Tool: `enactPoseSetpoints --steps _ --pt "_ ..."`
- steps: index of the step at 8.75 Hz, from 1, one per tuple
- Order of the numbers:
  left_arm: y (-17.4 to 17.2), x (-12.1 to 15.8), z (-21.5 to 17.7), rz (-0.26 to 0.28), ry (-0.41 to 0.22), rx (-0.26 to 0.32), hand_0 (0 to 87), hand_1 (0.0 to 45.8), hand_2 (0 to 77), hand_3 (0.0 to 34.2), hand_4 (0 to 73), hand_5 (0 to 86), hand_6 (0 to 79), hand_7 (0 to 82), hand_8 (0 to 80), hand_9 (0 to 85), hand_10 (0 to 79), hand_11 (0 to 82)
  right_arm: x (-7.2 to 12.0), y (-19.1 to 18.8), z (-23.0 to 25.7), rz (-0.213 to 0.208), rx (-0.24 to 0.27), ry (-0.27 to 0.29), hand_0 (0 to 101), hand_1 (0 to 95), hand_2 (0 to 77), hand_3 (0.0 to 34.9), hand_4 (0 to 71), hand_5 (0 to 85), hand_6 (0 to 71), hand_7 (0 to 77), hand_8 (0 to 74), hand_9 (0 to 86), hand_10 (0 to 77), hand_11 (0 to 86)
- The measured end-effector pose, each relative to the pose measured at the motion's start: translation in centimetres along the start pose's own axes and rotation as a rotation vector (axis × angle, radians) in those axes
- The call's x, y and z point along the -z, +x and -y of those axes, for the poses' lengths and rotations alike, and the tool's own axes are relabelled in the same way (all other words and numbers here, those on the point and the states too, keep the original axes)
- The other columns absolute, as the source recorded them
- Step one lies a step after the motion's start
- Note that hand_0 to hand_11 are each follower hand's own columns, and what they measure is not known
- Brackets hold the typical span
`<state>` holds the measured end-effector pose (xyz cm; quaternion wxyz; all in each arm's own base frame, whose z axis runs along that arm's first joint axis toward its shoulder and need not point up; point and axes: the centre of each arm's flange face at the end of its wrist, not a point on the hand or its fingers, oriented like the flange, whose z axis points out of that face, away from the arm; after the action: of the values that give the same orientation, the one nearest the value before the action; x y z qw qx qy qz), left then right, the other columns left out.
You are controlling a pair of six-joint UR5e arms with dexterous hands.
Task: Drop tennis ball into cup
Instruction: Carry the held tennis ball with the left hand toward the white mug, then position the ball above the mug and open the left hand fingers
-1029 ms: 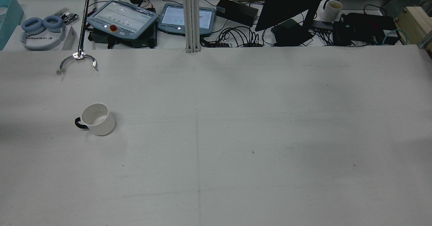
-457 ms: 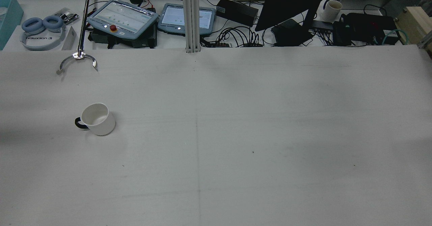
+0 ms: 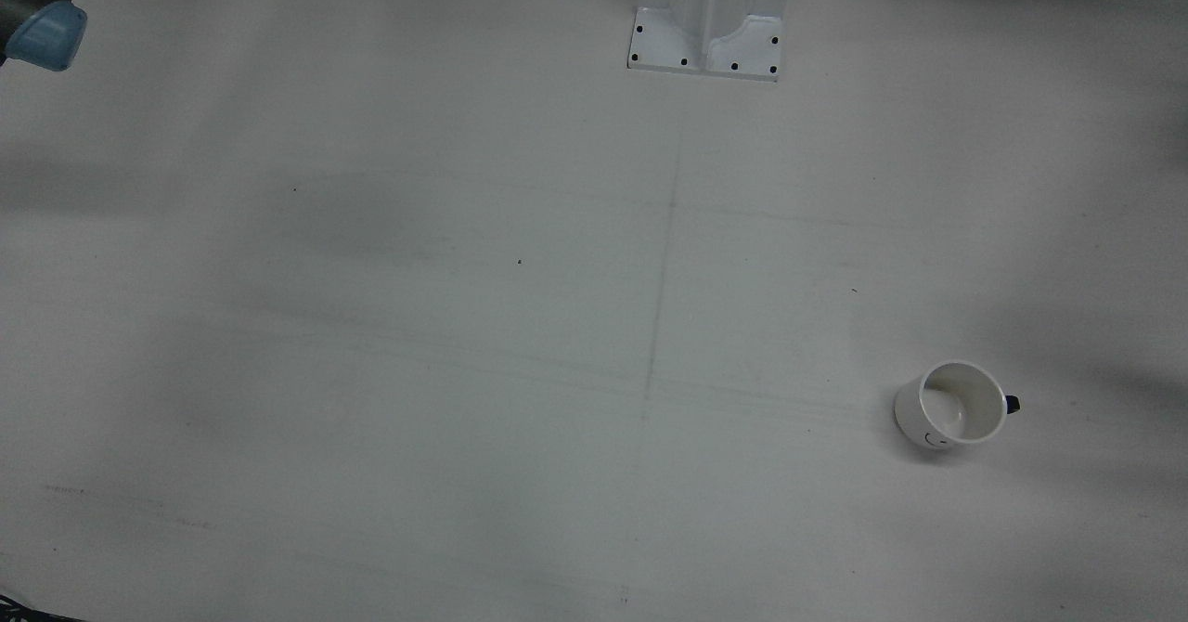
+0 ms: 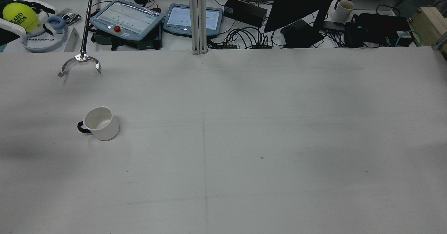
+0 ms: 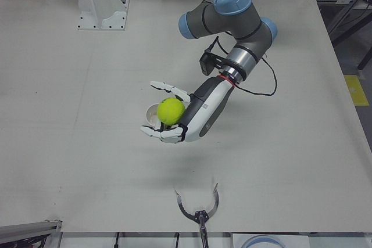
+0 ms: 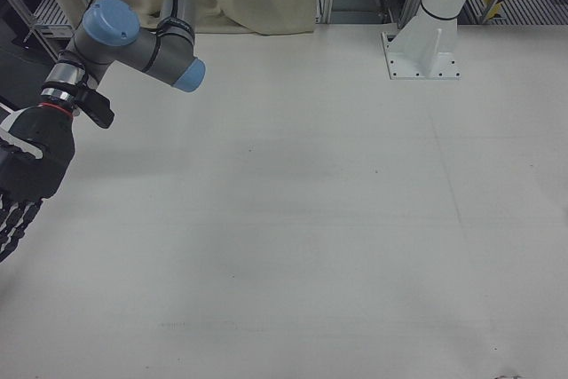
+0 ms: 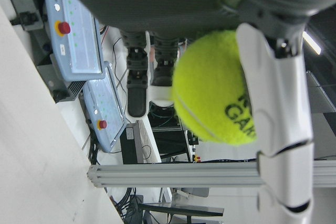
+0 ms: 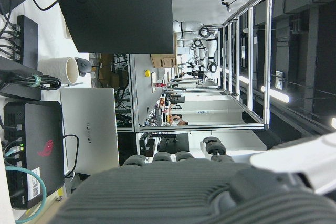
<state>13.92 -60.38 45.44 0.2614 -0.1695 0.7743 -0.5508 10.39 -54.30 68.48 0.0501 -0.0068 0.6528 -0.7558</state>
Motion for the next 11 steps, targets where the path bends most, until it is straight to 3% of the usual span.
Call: enactPoseSetpoints --steps 2,4,5,7,9,11 --pt "-4.0 -1.0 0.1 0.062 -0.02 0.012 54.4 13.1 12.5 0.0 46.4 19.1 50.7 57.3 54.5 70.9 27.8 40.4 0.0 0.0 0.0 0.0 0.0 0.0 0 0.5 0.5 0.0 0.0 0.0 0.0 0.0 0.0 0.0 0.0 0.5" --pt "-5.5 -1.3 0.0 0.096 -0.046 0.013 54.4 13.1 12.5 0.0 46.4 19.1 50.7 57.3 55.1 70.9 27.8 40.4 0.0 0.0 0.0 0.0 0.0 0.001 0 0.5 0.5 0.0 0.0 0.0 0.0 0.0 0.0 0.0 0.0 0.5" --pt "-6.5 -1.0 0.4 0.121 -0.059 0.013 53.5 12.0 15.8 0.0 46.9 21.3 50.7 57.3 54.5 70.4 27.8 40.4 0.0 0.0 0.0 0.0 0.0 0.001 0 0.5 0.5 0.0 0.0 0.0 0.0 0.0 0.0 0.0 0.0 0.5" --pt "-8.4 0.8 2.4 0.15 -0.063 0.02 52.1 13.1 14.2 0.0 46.9 15.8 51.8 57.3 52.4 69.8 27.8 40.9 0.0 0.0 0.0 0.0 0.0 0.001 0 0.5 0.5 0.0 0.0 0.0 0.0 0.0 0.0 0.0 0.0 0.5" --pt "-9.5 1.4 2.5 0.165 -0.077 0.021 52.1 14.2 20.7 0.0 46.4 19.1 51.8 57.3 53.5 69.8 27.8 40.9 0.0 0.0 0.0 0.0 0.0 0.001 0 0.5 0.5 0.0 0.0 0.0 0.0 0.0 0.0 0.0 0.0 0.5" --pt "-10.5 1.3 2.3 0.179 -0.084 0.023 50.1 14.2 28.4 0.0 44.7 15.8 51.8 57.3 52.9 70.4 25.6 36.0 0.0 0.0 0.0 0.0 0.0 0.001 0 0.5 0.5 0.0 0.0 0.0 0.0 0.0 0.0 0.0 0.0 0.5"
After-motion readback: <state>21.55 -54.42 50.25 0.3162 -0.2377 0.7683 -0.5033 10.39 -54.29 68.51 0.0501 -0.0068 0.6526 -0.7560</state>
